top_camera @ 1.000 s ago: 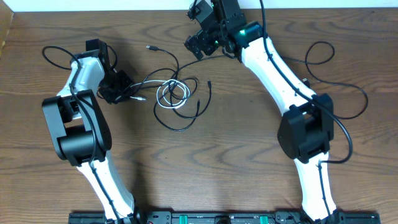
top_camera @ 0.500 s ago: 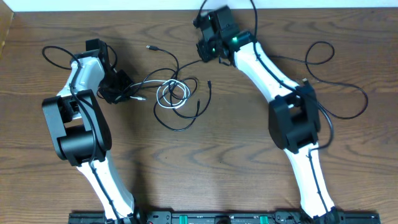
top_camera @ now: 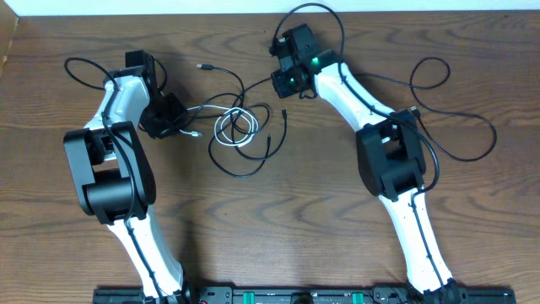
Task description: Untangle cables
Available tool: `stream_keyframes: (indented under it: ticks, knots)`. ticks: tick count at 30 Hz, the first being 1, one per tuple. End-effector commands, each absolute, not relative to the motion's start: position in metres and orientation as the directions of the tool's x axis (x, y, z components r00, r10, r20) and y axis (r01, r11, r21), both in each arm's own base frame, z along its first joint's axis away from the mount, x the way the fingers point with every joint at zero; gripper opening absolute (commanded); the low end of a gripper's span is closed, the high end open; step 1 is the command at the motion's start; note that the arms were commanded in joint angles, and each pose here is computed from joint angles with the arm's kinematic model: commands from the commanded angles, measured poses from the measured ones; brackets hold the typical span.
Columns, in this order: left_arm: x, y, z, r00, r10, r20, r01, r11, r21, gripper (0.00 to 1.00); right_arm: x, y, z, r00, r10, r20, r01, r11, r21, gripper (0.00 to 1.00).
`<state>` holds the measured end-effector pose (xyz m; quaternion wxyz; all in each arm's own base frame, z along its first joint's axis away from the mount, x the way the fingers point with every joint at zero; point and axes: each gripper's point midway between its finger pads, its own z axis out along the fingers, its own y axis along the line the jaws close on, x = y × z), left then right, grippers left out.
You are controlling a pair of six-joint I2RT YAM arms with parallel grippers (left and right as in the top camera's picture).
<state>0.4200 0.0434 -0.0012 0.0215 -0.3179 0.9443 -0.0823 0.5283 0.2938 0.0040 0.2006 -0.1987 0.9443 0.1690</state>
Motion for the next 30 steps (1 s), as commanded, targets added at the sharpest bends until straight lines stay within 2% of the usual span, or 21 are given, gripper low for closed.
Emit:
stream_keyframes:
  ticks: [1, 4, 7, 10, 16, 22, 30]
  knots:
    - [0.408, 0.037, -0.023, -0.802, -0.593, 0.063, -0.596, 0.791, -0.14, 0.13, 0.51, 0.249, -0.034, -0.938, -0.216, -0.272, -0.281, 0.933, 0.227, 0.12]
    - [0.408, 0.037, -0.023, -0.802, -0.594, 0.063, -0.596, 0.791, -0.14, 0.13, 0.491, 0.232, -0.039, -0.97, -0.182, -0.16, -0.218, 0.943, 0.251, 0.1]
    - [0.408, 0.037, -0.023, -0.802, -0.594, 0.063, -0.596, 0.791, -0.14, 0.13, 0.488, 0.238, -0.03, -0.974, -0.172, -0.144, -0.212, 0.919, 0.332, 0.08]
    - [0.409, 0.037, -0.022, -0.802, -0.594, 0.062, -0.596, 0.79, -0.141, 0.13, 0.501, 0.254, -0.002, -0.957, -0.193, -0.216, -0.266, 0.881, 0.391, 0.05]
    - [0.409, 0.037, -0.023, -0.802, -0.594, 0.062, -0.596, 0.79, -0.14, 0.13, 0.543, 0.285, 0.037, -0.871, -0.21, -0.443, -0.389, 0.847, 0.363, 0.03]
    - [0.409, 0.037, -0.023, -0.802, -0.594, 0.062, -0.596, 0.79, -0.14, 0.13, 0.568, 0.305, 0.023, -0.789, -0.213, -0.576, -0.419, 0.872, 0.252, 0.02]
    - [0.409, 0.037, -0.023, -0.802, -0.594, 0.062, -0.596, 0.791, -0.141, 0.13, 0.565, 0.31, -0.011, -0.77, -0.227, -0.597, -0.412, 0.89, 0.194, 0.04]
